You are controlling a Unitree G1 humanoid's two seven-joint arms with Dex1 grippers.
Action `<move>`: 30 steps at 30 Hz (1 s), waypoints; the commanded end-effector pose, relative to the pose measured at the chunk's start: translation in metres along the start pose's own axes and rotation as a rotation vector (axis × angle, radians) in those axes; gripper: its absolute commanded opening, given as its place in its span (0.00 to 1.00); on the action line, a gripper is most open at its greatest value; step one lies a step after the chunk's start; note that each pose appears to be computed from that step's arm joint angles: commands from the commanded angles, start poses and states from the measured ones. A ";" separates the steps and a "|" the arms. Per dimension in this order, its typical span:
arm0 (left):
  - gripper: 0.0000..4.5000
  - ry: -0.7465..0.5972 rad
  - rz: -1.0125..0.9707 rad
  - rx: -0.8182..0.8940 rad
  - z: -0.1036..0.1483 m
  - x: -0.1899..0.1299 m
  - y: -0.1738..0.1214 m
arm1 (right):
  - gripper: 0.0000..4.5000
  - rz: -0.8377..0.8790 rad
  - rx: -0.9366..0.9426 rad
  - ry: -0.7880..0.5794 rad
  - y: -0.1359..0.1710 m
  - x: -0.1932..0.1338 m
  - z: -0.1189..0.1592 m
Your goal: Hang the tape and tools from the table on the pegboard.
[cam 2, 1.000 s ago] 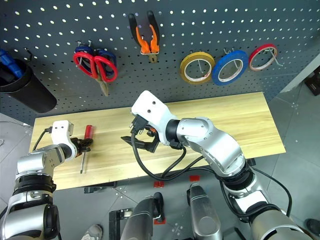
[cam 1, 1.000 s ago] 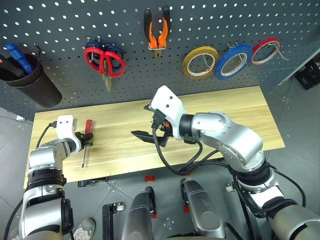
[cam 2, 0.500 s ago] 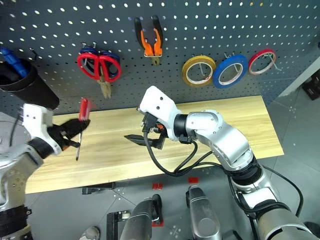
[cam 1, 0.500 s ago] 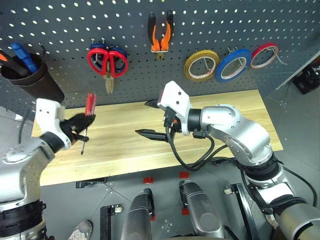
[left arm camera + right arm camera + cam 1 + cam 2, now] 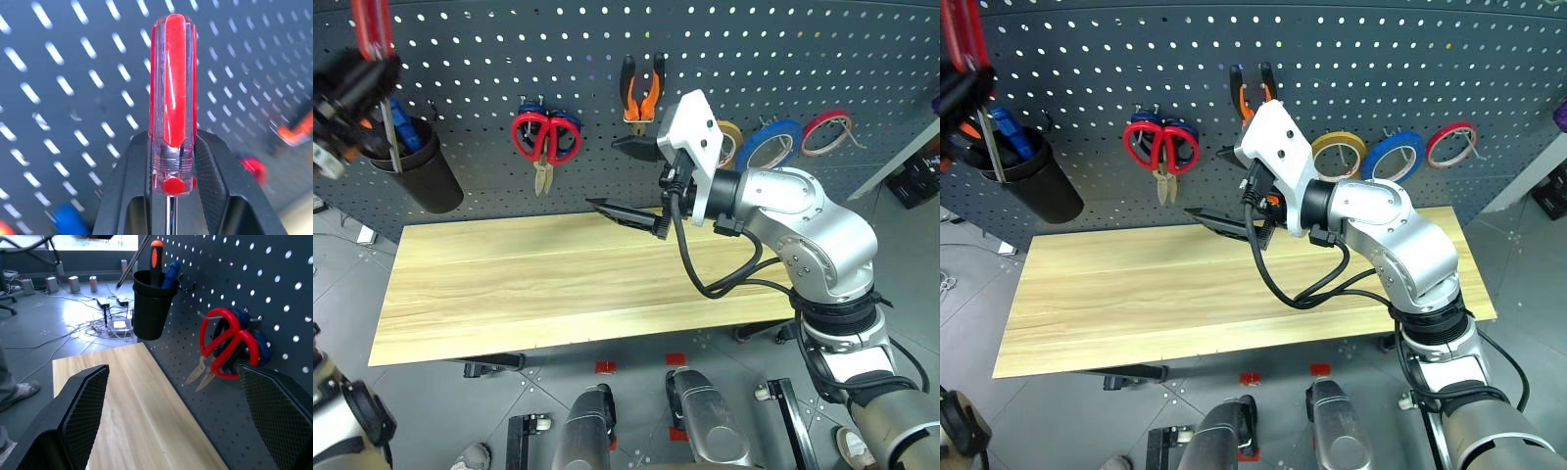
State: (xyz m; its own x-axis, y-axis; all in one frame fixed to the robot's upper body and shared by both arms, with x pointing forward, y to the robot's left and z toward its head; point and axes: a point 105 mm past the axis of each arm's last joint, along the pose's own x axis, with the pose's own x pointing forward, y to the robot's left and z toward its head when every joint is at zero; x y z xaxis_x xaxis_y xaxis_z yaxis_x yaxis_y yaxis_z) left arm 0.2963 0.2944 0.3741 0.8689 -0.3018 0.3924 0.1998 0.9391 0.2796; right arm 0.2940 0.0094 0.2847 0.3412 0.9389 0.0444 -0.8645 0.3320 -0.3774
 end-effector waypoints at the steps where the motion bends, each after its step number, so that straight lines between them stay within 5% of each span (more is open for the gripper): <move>1: 0.19 -0.100 0.126 0.098 0.016 0.007 0.028 | 1.00 -0.050 -0.046 -0.084 -0.007 0.002 0.023; 17: 0.19 -0.101 0.259 0.099 -0.041 0.014 0.040 | 1.00 -0.015 -0.032 -0.096 0.000 0.006 0.026; 29: 0.98 -0.178 0.354 0.124 -0.021 -0.001 0.041 | 1.00 -0.013 -0.033 -0.075 -0.004 0.004 0.021; 30: 0.99 -0.180 0.360 0.131 -0.019 -0.001 0.041 | 1.00 -0.012 -0.032 -0.073 -0.004 0.004 0.021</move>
State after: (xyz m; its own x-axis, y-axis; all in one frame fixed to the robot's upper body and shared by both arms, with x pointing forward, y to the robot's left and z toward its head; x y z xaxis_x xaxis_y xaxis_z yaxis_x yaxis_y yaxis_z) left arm 0.3275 0.3338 0.3492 0.8228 -0.0088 0.5682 -0.1263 0.9720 0.1980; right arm 0.2957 0.0158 0.2935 0.3388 0.9373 0.0817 -0.8610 0.3439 -0.3748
